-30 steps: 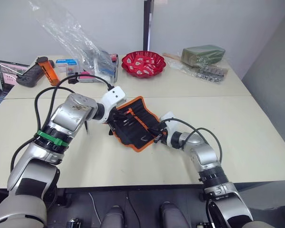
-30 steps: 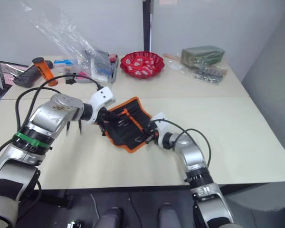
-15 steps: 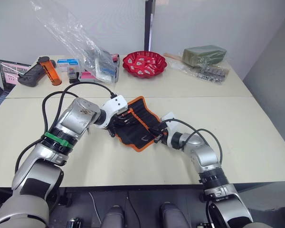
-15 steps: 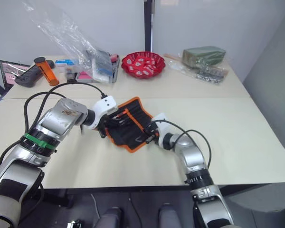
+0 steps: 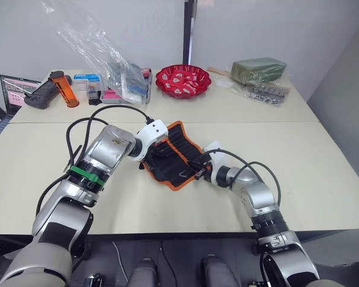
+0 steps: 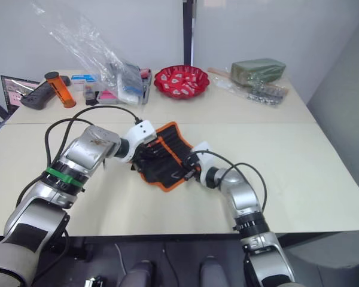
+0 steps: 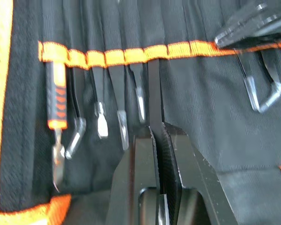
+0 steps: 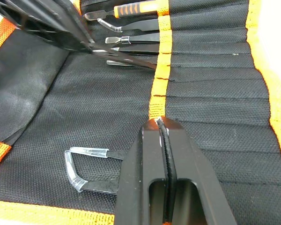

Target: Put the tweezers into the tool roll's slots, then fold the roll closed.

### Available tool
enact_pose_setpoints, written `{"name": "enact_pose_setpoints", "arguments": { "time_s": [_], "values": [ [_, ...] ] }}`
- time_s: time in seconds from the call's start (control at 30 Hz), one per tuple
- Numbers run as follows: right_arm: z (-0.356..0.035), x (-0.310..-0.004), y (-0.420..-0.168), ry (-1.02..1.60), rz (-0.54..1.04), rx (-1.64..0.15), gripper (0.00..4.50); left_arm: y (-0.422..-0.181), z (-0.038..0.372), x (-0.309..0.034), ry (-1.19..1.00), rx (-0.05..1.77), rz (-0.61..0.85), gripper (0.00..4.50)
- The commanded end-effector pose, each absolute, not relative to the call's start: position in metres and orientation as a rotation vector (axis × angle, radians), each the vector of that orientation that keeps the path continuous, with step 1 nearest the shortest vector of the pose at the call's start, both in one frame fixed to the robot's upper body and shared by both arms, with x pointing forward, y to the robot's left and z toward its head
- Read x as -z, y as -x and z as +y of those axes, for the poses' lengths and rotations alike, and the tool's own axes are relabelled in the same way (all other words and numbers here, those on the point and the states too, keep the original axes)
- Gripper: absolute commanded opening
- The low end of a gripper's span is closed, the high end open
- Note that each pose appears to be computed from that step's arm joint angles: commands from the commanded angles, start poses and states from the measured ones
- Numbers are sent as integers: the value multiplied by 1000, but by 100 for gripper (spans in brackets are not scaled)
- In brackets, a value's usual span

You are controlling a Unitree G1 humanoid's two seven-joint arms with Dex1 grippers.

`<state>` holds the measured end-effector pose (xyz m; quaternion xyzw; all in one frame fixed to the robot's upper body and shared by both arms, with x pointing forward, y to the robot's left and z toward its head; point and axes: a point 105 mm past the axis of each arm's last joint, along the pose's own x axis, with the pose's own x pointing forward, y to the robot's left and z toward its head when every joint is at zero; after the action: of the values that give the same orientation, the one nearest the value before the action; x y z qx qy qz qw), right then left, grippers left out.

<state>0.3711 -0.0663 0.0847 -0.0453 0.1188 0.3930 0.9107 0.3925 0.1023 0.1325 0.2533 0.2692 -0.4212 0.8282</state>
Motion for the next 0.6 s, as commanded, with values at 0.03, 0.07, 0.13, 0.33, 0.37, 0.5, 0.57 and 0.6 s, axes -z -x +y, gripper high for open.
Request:
{"name": "enact_pose_setpoints", "arguments": {
  "time_s": [0.03,0.07,0.13,0.33,0.37,0.5,0.57,0.6],
  "values": [
    [-84,-51,-367,104,384,-747,0,-401,93,-141,-574,881,490,3],
    [-84,-50,-366,104,388,-748,0,-402,90,-138,-571,886,481,3],
    [-84,-49,-366,104,393,-749,0,-404,86,-135,-564,892,468,3],
    [-85,-50,-366,111,394,-748,0,-414,82,-121,-526,892,444,3],
    [-85,-51,-367,111,393,-747,0,-416,79,-121,-517,890,432,3],
    [-86,-50,-365,113,396,-746,0,-422,72,-119,-512,892,396,3],
    [-87,-49,-364,114,399,-745,0,-424,69,-118,-493,892,392,3],
    [-88,-49,-364,114,400,-744,0,-424,68,-118,-472,896,394,3]
  ]
}}
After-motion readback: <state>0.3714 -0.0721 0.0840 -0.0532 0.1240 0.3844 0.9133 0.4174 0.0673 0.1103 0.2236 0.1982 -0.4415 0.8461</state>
